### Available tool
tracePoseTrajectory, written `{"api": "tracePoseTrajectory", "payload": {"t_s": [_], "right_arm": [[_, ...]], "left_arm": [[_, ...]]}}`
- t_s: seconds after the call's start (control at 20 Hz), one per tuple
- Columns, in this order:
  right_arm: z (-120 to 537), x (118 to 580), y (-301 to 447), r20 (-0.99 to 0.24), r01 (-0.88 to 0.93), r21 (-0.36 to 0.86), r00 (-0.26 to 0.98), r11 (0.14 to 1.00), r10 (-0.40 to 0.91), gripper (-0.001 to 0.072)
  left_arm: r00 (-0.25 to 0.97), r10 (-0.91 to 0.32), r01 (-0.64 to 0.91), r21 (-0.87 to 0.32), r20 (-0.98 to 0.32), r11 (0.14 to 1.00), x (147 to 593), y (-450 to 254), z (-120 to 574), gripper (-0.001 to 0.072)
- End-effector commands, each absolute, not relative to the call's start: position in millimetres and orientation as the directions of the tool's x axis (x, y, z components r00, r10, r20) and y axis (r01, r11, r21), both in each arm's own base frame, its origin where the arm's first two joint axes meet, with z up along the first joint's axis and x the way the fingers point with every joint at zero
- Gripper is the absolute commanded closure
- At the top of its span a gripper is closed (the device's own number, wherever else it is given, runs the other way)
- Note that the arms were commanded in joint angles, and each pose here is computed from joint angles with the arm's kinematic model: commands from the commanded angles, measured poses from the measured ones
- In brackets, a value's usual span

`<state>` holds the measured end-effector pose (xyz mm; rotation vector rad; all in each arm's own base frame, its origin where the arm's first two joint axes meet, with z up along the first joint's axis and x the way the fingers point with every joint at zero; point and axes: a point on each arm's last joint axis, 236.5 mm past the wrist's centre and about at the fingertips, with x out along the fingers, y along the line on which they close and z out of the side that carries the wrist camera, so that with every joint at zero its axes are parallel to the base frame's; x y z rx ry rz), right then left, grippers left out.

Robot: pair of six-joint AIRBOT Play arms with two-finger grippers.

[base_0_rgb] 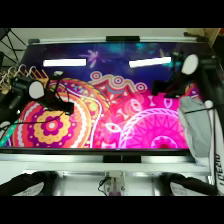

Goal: Fold the shirts.

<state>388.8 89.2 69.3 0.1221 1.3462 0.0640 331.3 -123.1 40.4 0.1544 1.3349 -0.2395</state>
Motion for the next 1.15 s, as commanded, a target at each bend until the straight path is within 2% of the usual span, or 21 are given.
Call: {"api": "tracePoseTrajectory", "payload": {"t_s": [0.0, 0.05, 0.15, 0.25, 0.5, 1.1], "right_arm": [[30.5, 357.2, 130.4, -0.988, -0.082, 0.103, 0.107, 0.991, 0.112, 0.0056], [24.0, 348.5, 139.1, -0.988, -0.082, 0.117, 0.092, 0.99, 0.125, 0.0075], [25.3, 342.7, 165.8, -0.972, -0.116, 0.17, 0.143, 0.979, 0.186, 0.0075], [27.9, 342.9, 163.7, -0.969, -0.096, 0.147, 0.185, 0.985, 0.163, 0.0074], [25.6, 347.0, 140.8, -0.977, -0.1, 0.047, 0.201, 0.994, 0.067, 0.0074], [25.7, 347.2, 140.7, -0.977, -0.1, 0.047, 0.202, 0.994, 0.066, 0.0074]], "left_arm": [[0.231, -0.128, 0.214, -0.078, -0.965, 0.974, 323.2, -128.5, 34.7, -0.0013], [0.238, -0.127, 0.202, -0.078, -0.963, 0.976, 327.6, -125.0, 36.9, -0.0013], [0.242, -0.12, 0.177, -0.078, -0.963, 0.981, 331.8, -116.8, 37.2, -0.0013], [0.245, -0.116, 0.159, -0.078, -0.963, 0.984, 334.1, -110.4, 37.1, -0.0013], [0.245, -0.114, 0.151, -0.078, -0.963, 0.985, 334.6, -108.1, 37.0, -0.0013], [0.244, -0.114, 0.151, -0.078, -0.963, 0.985, 334.6, -108.1, 36.8, -0.0013]]}}
